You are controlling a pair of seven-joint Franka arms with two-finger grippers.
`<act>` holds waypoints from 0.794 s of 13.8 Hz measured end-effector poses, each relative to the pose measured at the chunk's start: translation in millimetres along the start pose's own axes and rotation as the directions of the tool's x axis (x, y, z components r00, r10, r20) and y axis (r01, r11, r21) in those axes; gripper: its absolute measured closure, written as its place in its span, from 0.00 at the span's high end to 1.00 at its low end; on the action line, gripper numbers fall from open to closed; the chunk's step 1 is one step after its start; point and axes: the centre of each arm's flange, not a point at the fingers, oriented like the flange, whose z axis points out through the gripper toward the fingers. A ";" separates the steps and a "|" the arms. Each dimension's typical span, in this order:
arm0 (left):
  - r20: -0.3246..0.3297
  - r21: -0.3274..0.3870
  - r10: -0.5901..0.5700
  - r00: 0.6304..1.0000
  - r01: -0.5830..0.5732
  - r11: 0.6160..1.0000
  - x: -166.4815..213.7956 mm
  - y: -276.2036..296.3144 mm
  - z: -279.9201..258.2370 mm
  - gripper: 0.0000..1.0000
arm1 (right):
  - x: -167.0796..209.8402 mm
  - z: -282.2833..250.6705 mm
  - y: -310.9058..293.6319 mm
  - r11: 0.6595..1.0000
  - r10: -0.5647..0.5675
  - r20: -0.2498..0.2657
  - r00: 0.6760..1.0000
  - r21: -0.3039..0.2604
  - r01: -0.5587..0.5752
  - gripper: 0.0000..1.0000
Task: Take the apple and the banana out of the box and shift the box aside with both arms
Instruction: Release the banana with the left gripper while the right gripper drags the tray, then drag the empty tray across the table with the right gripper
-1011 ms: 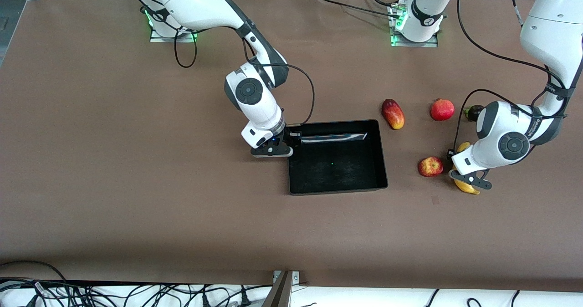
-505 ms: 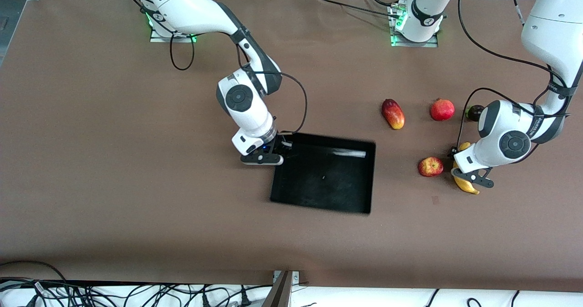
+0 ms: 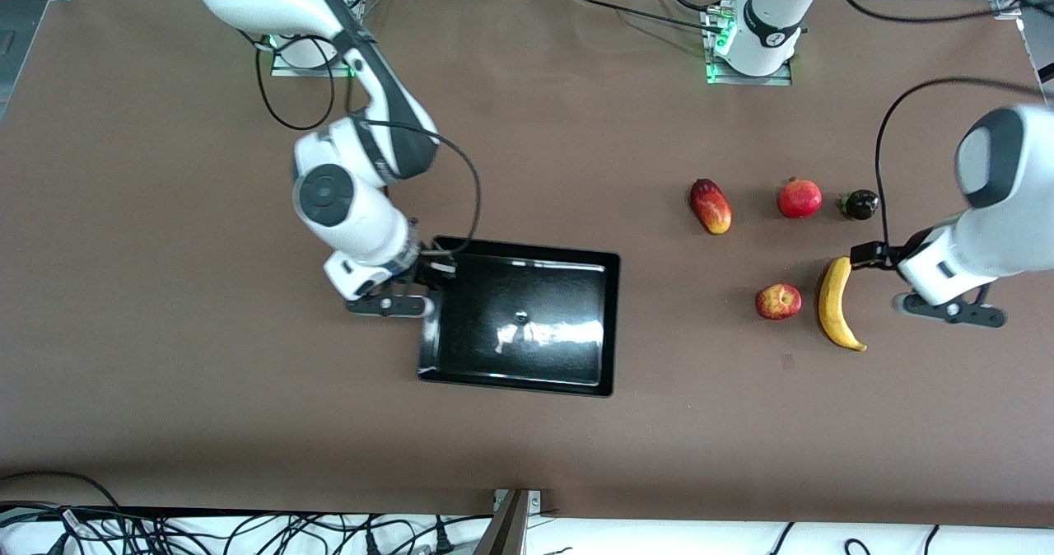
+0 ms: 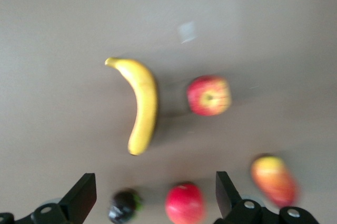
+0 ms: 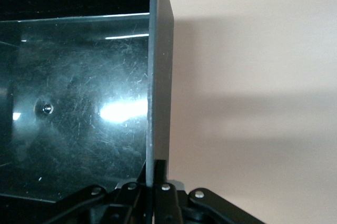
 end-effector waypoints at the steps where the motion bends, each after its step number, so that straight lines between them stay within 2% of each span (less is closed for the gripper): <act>1: -0.035 -0.037 -0.034 0.999 0.033 0.999 -7.5 -0.3 -25.1 1.00 | 4.1 -17.0 22.2 0.999 -0.027 0.024 0.999 -0.017 0.027 0.05; 4: -0.096 -0.067 -0.079 0.992 0.072 0.995 -33.3 -3.2 -77.6 1.00 | 13.2 -52.4 107.1 0.995 -0.066 0.057 0.996 -0.067 0.070 0.05; 7: -0.140 -0.051 -0.050 0.989 0.043 0.998 -51.0 18.9 -110.2 1.00 | 6.2 -59.4 196.1 0.991 -0.091 0.082 0.992 -0.093 0.099 0.05; 11: -0.168 0.005 -0.009 0.986 0.010 1.000 -85.7 40.3 -135.7 1.00 | -13.1 -46.0 292.1 0.987 -0.113 0.094 0.989 -0.108 0.123 0.05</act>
